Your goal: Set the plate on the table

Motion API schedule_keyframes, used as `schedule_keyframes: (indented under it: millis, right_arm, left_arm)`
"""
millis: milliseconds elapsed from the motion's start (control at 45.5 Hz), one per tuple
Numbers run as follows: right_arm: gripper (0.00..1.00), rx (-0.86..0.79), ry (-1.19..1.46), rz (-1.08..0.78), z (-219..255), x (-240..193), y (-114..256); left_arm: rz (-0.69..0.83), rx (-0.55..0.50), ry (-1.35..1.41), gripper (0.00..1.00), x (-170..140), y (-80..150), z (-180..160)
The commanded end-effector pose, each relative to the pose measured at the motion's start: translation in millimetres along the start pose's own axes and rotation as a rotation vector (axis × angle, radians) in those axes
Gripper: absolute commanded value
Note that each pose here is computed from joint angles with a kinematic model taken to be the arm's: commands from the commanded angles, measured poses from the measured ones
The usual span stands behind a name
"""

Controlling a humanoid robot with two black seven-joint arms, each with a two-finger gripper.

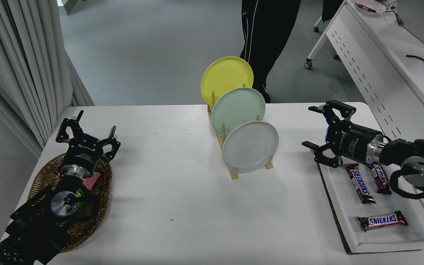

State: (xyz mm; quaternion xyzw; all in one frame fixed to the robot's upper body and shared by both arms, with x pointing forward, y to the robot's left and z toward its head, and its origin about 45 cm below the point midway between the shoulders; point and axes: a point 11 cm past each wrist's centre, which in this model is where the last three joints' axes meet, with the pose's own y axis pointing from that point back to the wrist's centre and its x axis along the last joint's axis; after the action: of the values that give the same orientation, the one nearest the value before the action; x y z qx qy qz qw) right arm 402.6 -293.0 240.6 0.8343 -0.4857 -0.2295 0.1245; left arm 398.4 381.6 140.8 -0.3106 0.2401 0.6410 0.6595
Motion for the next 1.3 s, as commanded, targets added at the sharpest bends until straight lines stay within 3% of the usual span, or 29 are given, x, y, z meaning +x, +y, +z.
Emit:
schedule_keyframes:
  millis: [0, 396, 791, 1275]
  right_arm:
    - [1.0, -0.055, 0.006, -0.022, -13.2, -29.6, -19.4]
    - [1.0, -0.069, 0.009, 0.127, -10.1, -39.9, -67.7]
    - [1.0, -0.122, 0.021, 0.127, -2.0, -87.2, -113.5]
    - [0.99, -0.138, 0.02, 0.174, -6.0, -87.8, -123.2]
  left_arm:
    - [0.0, 0.0, 0.0, 1.0, 0.0, 0.0, 0.0]
    - [0.0, 0.0, 0.0, 1.0, 0.0, 0.0, 0.0]
    - [0.0, 0.002, 0.0, 1.0, 0.0, 0.0, -0.2]
    - [0.0, 0.002, 0.0, 1.0, 0.0, 0.0, -0.2]
